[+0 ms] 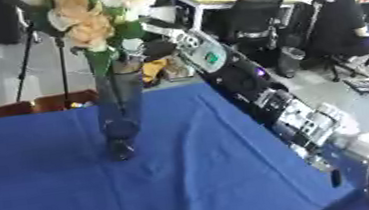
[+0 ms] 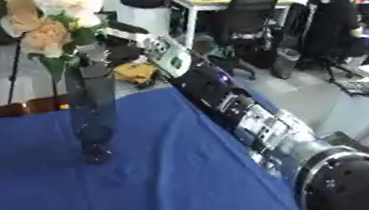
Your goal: Arrange flowers into the vase.
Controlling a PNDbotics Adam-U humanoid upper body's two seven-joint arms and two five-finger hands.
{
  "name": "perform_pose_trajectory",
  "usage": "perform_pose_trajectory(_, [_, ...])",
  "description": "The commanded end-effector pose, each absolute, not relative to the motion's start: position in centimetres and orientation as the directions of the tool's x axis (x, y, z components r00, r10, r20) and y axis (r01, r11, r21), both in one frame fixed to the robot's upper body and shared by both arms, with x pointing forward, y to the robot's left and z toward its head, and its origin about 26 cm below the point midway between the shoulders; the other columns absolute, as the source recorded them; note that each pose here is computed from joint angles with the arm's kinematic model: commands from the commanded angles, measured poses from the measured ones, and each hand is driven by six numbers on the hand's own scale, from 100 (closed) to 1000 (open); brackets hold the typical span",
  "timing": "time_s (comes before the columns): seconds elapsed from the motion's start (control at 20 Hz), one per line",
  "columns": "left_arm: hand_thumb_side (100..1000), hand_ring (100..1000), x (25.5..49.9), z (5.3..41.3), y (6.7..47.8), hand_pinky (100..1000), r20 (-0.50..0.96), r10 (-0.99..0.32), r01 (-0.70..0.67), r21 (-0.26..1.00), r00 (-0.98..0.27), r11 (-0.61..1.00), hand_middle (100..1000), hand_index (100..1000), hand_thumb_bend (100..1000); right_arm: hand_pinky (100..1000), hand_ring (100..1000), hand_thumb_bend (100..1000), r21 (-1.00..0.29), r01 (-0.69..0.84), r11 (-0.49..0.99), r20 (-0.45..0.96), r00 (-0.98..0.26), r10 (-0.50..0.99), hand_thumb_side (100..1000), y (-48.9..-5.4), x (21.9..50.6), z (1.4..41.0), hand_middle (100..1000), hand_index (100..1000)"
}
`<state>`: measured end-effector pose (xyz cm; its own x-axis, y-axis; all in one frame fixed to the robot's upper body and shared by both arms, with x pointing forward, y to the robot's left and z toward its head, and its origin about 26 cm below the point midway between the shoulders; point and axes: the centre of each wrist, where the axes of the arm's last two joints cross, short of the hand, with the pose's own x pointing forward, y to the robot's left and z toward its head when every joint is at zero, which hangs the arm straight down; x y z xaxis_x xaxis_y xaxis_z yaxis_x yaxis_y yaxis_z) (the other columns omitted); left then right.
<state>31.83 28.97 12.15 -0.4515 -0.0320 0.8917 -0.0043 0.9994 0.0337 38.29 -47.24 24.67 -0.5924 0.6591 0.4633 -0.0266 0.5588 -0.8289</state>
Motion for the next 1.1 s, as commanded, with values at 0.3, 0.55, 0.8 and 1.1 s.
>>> perform_pose_trajectory(0.3, [940,538,31.8,12.7,29.3,502,0.884,-0.042,-0.013,0.040,-0.466,0.999,596,819,361,976,1000,485,-0.842,0.034,0.539,0.427,-0.570,0.702,699,-48.9,37.2,27.0,798,944])
perform_pose_trajectory(0.55, [932,541,31.6,12.5,29.7,503,0.886,-0.049,-0.023,0.043,-0.460,0.999,599,819,358,1000,1000,562,-0.831,0.027,0.556,0.435,-0.591,0.679,685,-49.5,36.3,26.7,891,972])
perform_pose_trajectory(0.8, [932,542,31.6,12.4,29.8,503,0.888,-0.052,-0.028,0.045,-0.457,0.999,599,819,358,1000,1000,561,-0.809,0.000,0.588,0.467,-0.608,0.642,685,-49.6,35.8,27.1,891,973])
perform_pose_trajectory(1.1, [932,542,31.6,12.4,29.8,503,0.888,-0.053,-0.028,0.045,-0.457,0.999,599,819,358,1000,1000,561,-0.802,-0.016,0.598,0.481,-0.611,0.629,685,-49.8,35.6,27.3,891,973])
